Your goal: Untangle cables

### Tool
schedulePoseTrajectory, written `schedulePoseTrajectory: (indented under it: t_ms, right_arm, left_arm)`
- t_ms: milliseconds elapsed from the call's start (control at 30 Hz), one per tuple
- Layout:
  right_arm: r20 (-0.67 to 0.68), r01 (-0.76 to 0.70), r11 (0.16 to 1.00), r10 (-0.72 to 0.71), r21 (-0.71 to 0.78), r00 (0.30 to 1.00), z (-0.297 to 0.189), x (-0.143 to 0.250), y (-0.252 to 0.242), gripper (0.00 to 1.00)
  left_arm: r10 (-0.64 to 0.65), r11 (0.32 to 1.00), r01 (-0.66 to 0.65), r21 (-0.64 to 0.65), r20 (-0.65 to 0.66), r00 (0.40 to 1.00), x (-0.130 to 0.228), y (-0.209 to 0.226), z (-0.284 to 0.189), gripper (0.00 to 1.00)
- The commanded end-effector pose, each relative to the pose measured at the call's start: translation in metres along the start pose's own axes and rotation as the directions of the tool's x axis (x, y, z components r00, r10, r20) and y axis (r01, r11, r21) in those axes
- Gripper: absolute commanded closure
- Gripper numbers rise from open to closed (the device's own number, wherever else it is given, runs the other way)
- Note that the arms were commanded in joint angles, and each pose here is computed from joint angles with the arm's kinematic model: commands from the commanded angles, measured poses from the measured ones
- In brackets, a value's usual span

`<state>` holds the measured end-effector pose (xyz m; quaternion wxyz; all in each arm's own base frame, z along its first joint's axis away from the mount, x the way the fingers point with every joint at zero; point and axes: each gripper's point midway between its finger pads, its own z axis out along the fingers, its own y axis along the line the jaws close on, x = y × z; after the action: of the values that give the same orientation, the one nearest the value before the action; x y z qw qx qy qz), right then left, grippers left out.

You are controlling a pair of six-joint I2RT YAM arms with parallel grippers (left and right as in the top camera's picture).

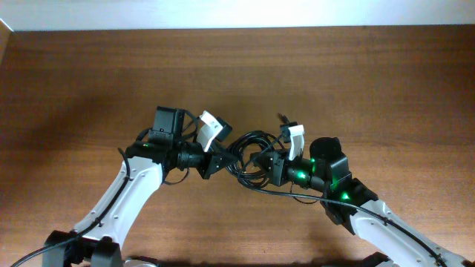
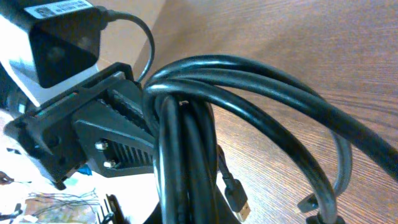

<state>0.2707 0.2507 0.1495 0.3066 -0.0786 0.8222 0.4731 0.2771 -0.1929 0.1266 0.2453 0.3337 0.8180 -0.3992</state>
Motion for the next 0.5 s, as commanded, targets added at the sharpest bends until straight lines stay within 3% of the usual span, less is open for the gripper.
schedulePoseTrajectory:
  t_ms: [0,100,367,467]
  right_arm:
    - [-0.005,-0.019,0.999,0.019,0.025,1.000,0.000,0.001,-0.004,0.94]
    - [-0.003,-0.020,0.999,0.020,0.028,1.000,0.000,0.001,-0.005,0.94]
    - [-0.039,-0.012,1.000,0.011,-0.011,0.999,-0.001,0.007,0.002,0.71]
    - [-0.036,0.007,1.000,-0.007,-0.005,0.999,0.000,0.007,0.000,0.51]
  left_arm:
    - [0.051,0.999,-0.051,0.004,0.018,0.999,-0.007,-0.006,-0.003,1.00]
    - [0.049,0.999,-0.049,-0.021,0.008,0.999,-0.006,-0.001,-0.003,1.00]
    - [0.039,0.993,-0.042,-0.107,-0.031,0.999,0.001,0.014,-0.004,1.00]
    - [0.036,0.993,-0.040,-0.115,-0.037,0.999,0.002,0.015,-0.004,1.00]
